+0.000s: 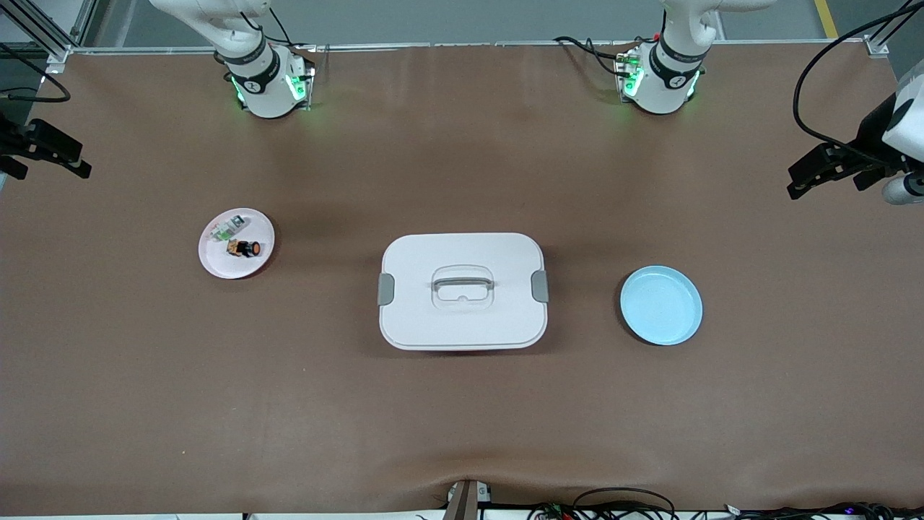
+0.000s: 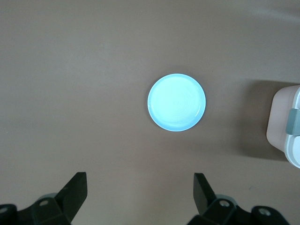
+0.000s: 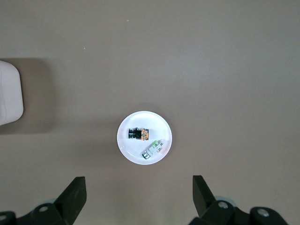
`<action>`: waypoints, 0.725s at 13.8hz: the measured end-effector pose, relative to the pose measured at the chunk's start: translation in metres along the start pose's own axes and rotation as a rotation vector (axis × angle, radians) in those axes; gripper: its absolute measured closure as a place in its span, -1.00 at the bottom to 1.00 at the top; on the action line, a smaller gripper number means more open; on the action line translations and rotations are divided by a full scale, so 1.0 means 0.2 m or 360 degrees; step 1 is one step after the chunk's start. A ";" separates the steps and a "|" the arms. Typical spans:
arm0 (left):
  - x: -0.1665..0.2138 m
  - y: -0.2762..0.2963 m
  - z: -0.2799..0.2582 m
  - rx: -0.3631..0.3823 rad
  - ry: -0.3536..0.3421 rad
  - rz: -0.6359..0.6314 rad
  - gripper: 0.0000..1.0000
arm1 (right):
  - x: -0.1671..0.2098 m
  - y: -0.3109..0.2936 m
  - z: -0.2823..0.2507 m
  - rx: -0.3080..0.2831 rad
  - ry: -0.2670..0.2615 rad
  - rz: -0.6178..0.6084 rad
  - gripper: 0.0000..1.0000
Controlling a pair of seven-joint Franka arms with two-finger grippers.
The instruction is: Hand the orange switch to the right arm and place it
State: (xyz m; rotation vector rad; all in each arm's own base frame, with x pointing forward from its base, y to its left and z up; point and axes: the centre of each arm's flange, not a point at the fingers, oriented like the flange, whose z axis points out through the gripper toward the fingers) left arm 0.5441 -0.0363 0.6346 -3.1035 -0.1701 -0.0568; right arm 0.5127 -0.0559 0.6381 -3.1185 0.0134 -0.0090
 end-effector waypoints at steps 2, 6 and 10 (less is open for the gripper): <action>0.00 0.02 0.00 0.0000 -0.0001 0.0015 -1.00 | 0.00 0.00 0.00 0.0001 -0.0008 0.0001 -1.00; -0.06 0.21 0.00 0.0007 -0.0034 0.0126 -1.00 | 0.00 -0.01 -0.02 -0.0001 0.0008 -0.0003 -1.00; -0.08 0.25 0.01 0.0014 -0.0063 0.0152 -1.00 | -0.01 -0.01 -0.09 -0.0005 0.0053 -0.0008 -1.00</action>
